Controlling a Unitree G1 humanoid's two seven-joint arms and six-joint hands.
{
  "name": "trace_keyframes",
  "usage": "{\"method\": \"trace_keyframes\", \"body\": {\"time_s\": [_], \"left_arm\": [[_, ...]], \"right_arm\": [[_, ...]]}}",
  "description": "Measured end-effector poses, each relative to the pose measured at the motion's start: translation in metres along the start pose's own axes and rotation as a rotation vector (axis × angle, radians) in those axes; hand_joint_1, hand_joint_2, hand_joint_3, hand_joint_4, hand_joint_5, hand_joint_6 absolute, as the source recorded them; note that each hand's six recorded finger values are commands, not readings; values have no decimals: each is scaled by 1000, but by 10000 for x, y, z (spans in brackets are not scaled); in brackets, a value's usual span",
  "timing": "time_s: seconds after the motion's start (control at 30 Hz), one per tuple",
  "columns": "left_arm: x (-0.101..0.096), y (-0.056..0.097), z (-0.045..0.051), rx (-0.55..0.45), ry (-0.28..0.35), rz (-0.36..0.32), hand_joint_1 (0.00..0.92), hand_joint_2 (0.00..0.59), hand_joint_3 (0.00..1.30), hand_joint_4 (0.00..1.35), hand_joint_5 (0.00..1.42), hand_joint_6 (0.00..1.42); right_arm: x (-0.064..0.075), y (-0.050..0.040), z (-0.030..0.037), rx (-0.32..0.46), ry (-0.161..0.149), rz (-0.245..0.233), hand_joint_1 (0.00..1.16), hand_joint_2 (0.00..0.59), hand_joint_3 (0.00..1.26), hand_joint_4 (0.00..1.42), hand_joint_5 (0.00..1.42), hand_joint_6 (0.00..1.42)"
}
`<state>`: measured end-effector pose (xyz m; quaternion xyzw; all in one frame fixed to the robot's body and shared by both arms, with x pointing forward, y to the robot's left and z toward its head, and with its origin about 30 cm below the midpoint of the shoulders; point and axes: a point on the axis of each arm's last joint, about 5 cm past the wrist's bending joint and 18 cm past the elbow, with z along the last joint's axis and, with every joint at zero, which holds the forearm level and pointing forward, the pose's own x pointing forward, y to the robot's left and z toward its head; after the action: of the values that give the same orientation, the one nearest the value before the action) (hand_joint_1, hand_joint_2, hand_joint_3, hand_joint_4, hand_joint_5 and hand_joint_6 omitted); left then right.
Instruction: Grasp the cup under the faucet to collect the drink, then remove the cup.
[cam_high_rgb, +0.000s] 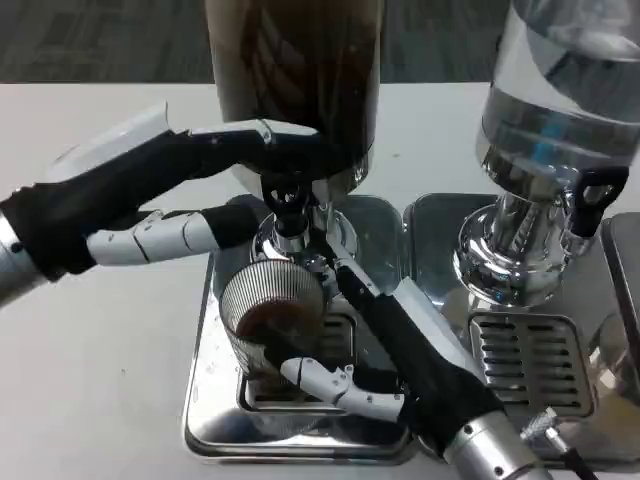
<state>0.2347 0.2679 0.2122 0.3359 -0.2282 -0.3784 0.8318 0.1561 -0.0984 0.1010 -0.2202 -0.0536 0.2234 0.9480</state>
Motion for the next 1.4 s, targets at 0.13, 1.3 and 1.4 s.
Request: {"method": "trace_keyframes", "body": {"time_s": [0.13, 1.3, 1.4], "left_arm": [[-30, -9, -8, -6, 10, 14, 0, 120, 255, 183, 197, 140], [-540, -280, -83, 24, 239, 230, 0, 118, 223, 171, 183, 140], [-561, -303, -88, 19, 247, 237, 0, 118, 223, 171, 183, 140]], "right_arm": [[12, 1, 9, 0, -7, 3, 562, 236, 0, 0, 0, 50], [108, 31, 1, 28, -28, 27, 561, 236, 0, 0, 1, 49], [107, 35, -9, 28, -24, 29, 560, 236, 0, 0, 0, 49]]}}
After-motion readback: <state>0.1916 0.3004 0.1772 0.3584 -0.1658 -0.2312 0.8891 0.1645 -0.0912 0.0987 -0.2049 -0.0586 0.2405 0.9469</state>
